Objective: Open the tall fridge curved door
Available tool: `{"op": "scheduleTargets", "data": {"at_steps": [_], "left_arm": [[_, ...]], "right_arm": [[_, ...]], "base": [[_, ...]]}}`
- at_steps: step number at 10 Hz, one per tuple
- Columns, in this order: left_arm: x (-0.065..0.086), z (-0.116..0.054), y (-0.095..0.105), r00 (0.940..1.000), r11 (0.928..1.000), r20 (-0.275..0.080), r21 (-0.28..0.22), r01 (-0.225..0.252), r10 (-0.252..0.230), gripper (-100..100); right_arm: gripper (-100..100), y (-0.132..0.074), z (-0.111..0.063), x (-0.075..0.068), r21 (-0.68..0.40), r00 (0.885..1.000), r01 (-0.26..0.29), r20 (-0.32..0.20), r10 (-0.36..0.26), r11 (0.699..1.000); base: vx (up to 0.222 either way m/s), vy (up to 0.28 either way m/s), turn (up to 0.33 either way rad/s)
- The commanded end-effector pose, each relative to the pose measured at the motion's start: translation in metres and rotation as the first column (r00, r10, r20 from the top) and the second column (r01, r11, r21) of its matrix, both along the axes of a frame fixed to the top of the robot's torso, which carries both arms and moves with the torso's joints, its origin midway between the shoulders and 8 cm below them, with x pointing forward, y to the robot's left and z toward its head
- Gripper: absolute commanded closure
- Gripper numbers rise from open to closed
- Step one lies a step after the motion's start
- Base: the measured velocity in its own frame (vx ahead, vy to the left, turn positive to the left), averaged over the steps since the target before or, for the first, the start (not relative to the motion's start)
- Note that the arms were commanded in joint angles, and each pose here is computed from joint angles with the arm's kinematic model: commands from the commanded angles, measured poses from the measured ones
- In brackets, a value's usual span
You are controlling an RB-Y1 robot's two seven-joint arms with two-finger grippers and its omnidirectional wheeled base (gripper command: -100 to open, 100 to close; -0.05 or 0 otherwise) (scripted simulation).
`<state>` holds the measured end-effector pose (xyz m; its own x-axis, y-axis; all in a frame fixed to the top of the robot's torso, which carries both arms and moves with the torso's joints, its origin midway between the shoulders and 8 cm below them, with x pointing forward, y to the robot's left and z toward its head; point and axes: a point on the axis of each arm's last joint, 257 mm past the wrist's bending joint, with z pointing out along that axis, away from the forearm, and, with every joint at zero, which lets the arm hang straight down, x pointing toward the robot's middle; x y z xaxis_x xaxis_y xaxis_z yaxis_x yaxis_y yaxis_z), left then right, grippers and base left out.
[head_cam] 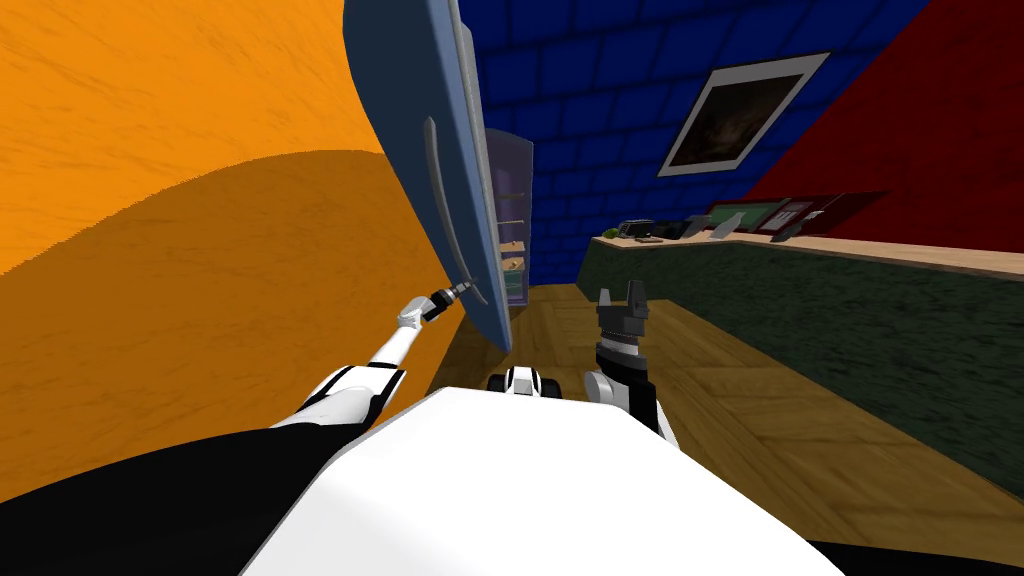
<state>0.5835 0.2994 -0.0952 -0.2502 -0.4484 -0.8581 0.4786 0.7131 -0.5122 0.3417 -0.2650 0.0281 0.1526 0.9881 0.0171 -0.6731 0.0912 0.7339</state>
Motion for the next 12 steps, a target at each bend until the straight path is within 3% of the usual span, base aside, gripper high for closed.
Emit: {"op": "scheduleTargets", "data": {"at_steps": [1,2,4,7,9,11,12], "left_arm": [[-0.011,0.005,-0.02,0.9976,0.9976,0.002,-0.009,0.069,-0.069,100],[-0.011,0.005,-0.02,0.9976,0.9976,0.002,-0.009,0.069,-0.069,100],[-0.021,0.005,-0.039,0.9915,0.9914,0.001,-0.013,0.13,-0.13,100],[-0.039,0.006,-0.066,0.9753,0.9751,0.0,-0.017,0.221,-0.221,100],[-0.04,0.004,-0.068,0.9749,0.9749,-0.001,-0.009,0.223,-0.223,100],[-0.053,0.003,-0.084,0.9591,0.9591,-0.002,-0.011,0.283,-0.283,100],[-0.053,0.003,-0.084,0.9591,0.9591,-0.002,-0.011,0.283,-0.283,100]], "right_arm": [[0,0.0,0.0,0.0,0.0,1.0,0.0,0.0,0.0,1.0],[0,0.0,0.0,0.0,0.0,1.0,0.0,0.0,0.0,1.0],[0,0.0,0.0,0.0,0.0,1.0,0.0,0.0,0.0,1.0],[0,0.0,0.0,0.0,0.0,1.0,0.0,0.0,0.0,1.0],[0,0.0,0.0,0.0,0.0,1.0,0.0,0.0,0.0,1.0],[0,0.0,0.0,0.0,0.0,1.0,0.0,0.0,0.0,1.0],[0,0.0,0.0,0.0,0.0,1.0,0.0,0.0,0.0,1.0]], "base": [[-0.123,0.274,0.007],[-0.098,0.227,-0.005],[-0.116,0.256,0.008],[-0.114,0.308,0.011],[-0.052,0.163,0.003],[-0.023,0.172,-0.005],[0.001,0.201,-0.016]]}}
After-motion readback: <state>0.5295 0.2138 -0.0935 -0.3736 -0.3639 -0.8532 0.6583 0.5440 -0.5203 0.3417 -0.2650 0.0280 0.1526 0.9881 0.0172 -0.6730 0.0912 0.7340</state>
